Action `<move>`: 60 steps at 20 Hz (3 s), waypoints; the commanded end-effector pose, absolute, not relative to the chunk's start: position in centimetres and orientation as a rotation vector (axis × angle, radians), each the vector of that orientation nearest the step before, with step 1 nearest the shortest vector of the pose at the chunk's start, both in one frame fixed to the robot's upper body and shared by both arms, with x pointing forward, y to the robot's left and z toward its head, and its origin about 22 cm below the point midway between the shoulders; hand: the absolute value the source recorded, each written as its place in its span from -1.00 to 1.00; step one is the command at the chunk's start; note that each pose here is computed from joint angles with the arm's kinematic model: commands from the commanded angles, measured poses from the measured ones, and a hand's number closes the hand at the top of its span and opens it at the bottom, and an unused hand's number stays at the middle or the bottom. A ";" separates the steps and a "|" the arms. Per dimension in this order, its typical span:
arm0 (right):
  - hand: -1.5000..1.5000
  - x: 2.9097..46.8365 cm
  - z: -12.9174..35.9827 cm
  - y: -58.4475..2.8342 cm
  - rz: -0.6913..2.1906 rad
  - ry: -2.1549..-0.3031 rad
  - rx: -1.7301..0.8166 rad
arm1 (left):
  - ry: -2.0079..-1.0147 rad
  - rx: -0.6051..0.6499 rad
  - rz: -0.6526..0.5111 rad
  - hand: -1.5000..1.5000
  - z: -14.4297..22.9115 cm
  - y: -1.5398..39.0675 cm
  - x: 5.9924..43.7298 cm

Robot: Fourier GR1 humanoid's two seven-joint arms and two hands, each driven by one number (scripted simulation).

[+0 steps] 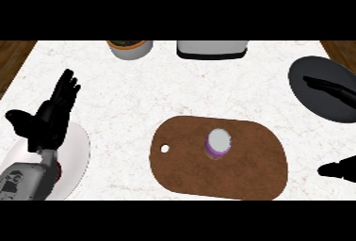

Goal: Pick the can from the cutting board and place it in the pan

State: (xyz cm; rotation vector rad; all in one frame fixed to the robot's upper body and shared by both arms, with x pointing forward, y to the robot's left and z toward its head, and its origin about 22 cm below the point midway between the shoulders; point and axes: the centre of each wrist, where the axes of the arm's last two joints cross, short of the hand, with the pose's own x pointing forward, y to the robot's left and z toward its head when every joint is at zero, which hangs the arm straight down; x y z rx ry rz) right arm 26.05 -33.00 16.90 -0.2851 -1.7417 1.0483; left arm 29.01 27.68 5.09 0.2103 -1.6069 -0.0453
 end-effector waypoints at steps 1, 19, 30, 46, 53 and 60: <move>-1.00 25.9 22.5 -31.7 1.130 -1.660 -0.348 | -1.607 0.215 -0.051 0.00 5.6 26.3 29.1; -1.00 27.4 22.8 -20.0 1.255 -1.617 -0.188 | -1.611 0.190 -0.055 0.00 4.5 28.1 28.8; -1.00 26.5 19.5 -17.1 1.244 -1.459 -0.358 | -1.617 0.207 -0.048 0.00 5.5 27.3 29.5; -1.00 29.3 13.4 -17.4 1.406 -1.315 -0.290 | -1.610 0.200 -0.051 0.00 3.4 27.7 30.6; -1.00 28.2 12.4 -15.3 1.452 -1.256 -0.324 | -1.618 0.211 -0.043 0.00 4.8 28.1 30.5; -1.00 28.7 12.8 -14.5 1.568 -1.132 -0.459 | -1.616 0.203 -0.057 0.00 5.9 28.3 28.9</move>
